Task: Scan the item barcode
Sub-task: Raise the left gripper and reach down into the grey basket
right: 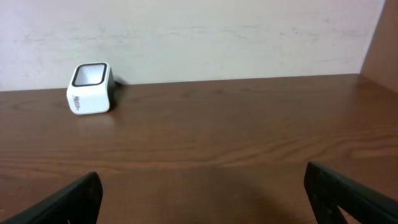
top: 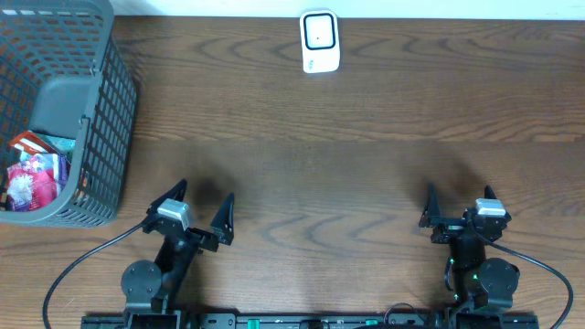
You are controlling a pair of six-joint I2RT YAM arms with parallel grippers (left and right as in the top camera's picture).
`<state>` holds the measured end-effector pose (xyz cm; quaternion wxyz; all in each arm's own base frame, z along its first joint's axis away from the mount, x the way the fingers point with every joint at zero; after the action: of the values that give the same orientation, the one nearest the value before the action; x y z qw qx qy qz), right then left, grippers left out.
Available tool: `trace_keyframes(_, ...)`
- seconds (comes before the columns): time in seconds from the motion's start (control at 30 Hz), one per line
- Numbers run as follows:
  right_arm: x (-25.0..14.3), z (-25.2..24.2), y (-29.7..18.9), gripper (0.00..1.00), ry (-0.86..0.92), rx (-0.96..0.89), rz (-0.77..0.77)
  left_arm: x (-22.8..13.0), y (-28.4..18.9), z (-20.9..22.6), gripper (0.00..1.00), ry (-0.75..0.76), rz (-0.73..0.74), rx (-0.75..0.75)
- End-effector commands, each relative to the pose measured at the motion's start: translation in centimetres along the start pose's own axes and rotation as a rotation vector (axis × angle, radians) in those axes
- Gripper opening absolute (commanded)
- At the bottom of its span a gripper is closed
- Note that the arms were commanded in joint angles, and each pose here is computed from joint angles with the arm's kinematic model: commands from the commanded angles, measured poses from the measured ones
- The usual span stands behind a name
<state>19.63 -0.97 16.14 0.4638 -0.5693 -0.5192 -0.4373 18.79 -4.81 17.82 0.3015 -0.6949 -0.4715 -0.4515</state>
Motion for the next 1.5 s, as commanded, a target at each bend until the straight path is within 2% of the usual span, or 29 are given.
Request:
trace_keyframes(0.0,0.0,0.2,0.0,0.99,-0.012,0.006,-0.003,1.3,-0.3,-2.5,0.98,-0.078,-0.041,-0.180)
trace_keyframes(0.13,0.0,0.2,0.0,0.99,-0.012,0.006,-0.003,5.9,-1.6,-5.1,0.98,-0.013,-0.255,-0.303)
trace_keyframes(0.23,0.0,0.2,0.0,0.99,-0.011,0.006,-0.003,9.0,-2.7,-6.2,0.98,0.015,-0.363,-0.300)
trace_keyframes(0.47,0.0,0.2,0.0,0.99,-0.012,0.006,-0.003,15.1,-3.6,-8.8,0.98,0.125,-0.452,-0.275)
trace_keyframes(0.57,0.0,0.2,0.0,0.99,-0.011,0.006,-0.003,18.3,-2.1,-9.0,0.98,0.130,-0.439,-0.201)
trace_keyframes(0.77,0.0,0.2,0.0,0.99,-0.012,0.006,-0.003,24.8,2.1,-7.1,0.98,0.054,-0.434,0.056)
trace_keyframes(0.87,0.0,0.2,0.0,0.99,-0.012,0.006,-0.003,27.6,4.2,-6.6,0.98,0.119,-0.383,0.159)
trace_keyframes(0.97,0.0,0.2,0.0,0.99,-0.011,0.006,-0.003,30.4,6.6,-5.2,0.98,0.233,-0.271,0.348)
trace_keyframes(1.17,0.0,0.2,0.0,0.99,-0.012,0.006,-0.003,34.6,7.2,1.3,0.98,0.245,-0.147,0.874)
trace_keyframes(1.33,0.0,0.2,0.0,0.99,-0.012,0.006,-0.003,33.8,6.2,8.3,0.98,0.137,0.041,1.083)
trace_keyframes(1.47,0.0,0.2,0.0,0.99,-0.012,0.006,-0.003,31.3,6.0,12.5,0.98,0.024,0.177,1.084)
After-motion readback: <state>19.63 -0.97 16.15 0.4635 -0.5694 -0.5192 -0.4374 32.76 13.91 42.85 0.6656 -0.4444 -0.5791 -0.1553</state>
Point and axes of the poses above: each gripper's point midway between its finger pads, its own y axis out along the fingers, its own z axis along the line the jaws close on, x = y × z, the point moved 5 cm from there along -y, back along the fingers, and after that the axes turned 12 degrees about -y, right-handed, at the moved point
